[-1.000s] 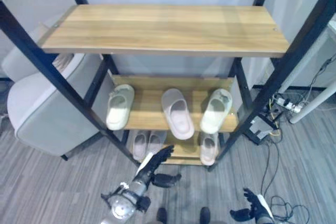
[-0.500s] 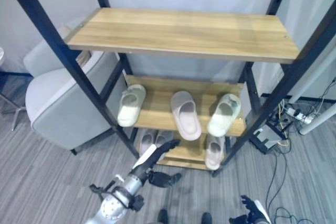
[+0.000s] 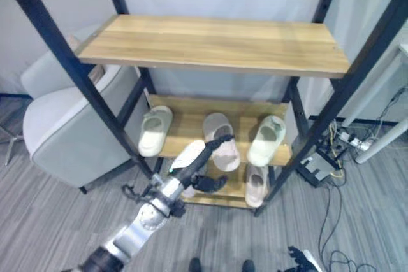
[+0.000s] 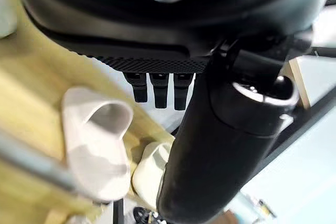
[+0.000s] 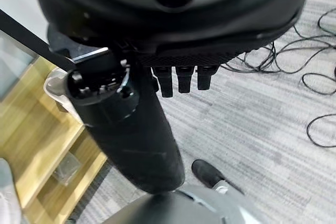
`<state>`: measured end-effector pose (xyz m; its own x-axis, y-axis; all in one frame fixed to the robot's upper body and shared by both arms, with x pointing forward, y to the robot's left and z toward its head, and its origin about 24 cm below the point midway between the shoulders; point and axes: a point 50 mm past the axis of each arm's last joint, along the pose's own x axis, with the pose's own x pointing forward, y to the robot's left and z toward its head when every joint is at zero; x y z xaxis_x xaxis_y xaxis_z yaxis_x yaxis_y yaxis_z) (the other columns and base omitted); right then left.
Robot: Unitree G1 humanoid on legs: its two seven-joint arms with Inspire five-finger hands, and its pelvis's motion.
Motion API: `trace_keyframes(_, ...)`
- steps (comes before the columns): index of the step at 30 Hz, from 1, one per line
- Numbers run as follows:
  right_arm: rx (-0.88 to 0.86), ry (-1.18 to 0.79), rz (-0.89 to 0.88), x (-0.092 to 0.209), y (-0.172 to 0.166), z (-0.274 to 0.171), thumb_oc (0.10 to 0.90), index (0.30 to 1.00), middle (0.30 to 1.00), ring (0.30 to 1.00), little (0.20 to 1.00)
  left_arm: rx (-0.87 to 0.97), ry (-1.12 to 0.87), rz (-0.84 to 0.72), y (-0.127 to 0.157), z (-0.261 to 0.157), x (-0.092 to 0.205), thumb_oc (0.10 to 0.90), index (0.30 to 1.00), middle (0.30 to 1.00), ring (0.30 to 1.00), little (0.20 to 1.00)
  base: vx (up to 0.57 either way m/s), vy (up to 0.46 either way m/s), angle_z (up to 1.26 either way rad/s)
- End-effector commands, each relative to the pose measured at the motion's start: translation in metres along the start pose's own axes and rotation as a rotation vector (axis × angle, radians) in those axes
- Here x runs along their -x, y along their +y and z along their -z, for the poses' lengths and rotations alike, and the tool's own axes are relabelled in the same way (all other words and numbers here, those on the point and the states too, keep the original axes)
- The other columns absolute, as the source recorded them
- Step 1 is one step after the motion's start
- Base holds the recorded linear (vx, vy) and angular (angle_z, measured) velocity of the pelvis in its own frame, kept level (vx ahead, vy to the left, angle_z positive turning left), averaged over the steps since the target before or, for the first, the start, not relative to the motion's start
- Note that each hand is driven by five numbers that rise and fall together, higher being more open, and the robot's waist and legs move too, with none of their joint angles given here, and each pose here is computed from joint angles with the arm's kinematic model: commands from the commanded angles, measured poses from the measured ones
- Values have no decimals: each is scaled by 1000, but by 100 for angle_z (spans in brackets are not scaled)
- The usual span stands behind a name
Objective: Arrange the slippers neatly on the shoe rack.
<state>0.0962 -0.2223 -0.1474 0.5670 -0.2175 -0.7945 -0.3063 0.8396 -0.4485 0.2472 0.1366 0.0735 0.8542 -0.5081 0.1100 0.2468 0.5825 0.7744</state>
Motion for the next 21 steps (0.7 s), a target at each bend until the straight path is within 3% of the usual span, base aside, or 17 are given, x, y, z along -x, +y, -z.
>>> trace_keyframes(1,56,-43,0,-4,-11,-8,800,900,900,900,900,-108,-198,-234,39,-33,-36,800,900,900,900,900,46,19,-15)
trace_keyframes(5,50,-19,1,-5,-14,-6,800,900,900,900,900,-286,-161,-269,52,-25,-53,800,900,900,900,900,38,28,-10)
trace_keyframes(8,51,-24,0,-5,-16,-7,800,900,900,900,900,-515,-99,-353,79,-16,-66,800,900,900,900,900,60,33,-17)
trace_keyframes(21,0,22,-4,0,-10,6,800,900,900,900,900,-512,-6,-570,123,-11,-75,800,900,900,900,900,22,16,-11)
